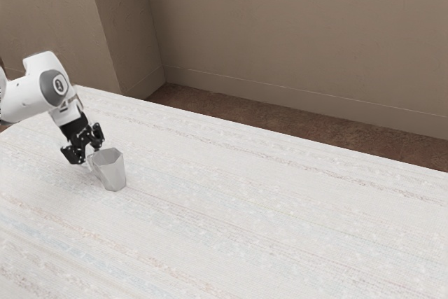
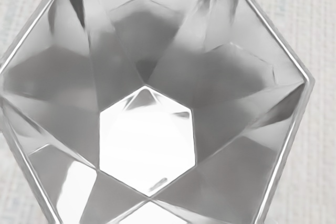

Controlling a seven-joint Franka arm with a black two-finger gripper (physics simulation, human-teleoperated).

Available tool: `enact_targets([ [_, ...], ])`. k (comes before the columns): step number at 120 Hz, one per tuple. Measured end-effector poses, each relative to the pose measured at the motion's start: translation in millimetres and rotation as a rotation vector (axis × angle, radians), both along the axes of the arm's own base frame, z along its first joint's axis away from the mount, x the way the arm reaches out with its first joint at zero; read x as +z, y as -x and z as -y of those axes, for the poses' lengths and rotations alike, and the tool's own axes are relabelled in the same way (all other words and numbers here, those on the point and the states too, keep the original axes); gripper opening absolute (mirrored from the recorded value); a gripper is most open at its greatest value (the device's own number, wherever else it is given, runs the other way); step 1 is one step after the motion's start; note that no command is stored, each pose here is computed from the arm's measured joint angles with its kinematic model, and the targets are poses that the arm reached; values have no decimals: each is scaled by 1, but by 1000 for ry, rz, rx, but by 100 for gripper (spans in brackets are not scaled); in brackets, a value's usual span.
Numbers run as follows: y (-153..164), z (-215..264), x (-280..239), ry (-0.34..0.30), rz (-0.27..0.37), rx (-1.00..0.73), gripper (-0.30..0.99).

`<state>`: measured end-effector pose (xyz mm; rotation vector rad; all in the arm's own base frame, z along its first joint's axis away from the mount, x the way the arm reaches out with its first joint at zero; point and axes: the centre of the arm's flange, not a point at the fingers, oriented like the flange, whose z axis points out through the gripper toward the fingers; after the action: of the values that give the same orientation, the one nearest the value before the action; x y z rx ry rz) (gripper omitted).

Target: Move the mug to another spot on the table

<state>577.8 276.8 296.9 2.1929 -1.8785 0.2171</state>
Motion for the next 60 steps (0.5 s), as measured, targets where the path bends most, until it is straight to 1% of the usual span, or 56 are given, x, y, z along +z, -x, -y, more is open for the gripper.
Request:
enact_targets([
  [13, -1, 0, -8, 34, 21, 19, 38],
  [32, -1, -4, -16, 53, 33, 26, 36],
  [43, -1, -4, -18, 56, 40, 24, 23],
  [60, -1, -7, -15, 62, 59, 27, 16],
])
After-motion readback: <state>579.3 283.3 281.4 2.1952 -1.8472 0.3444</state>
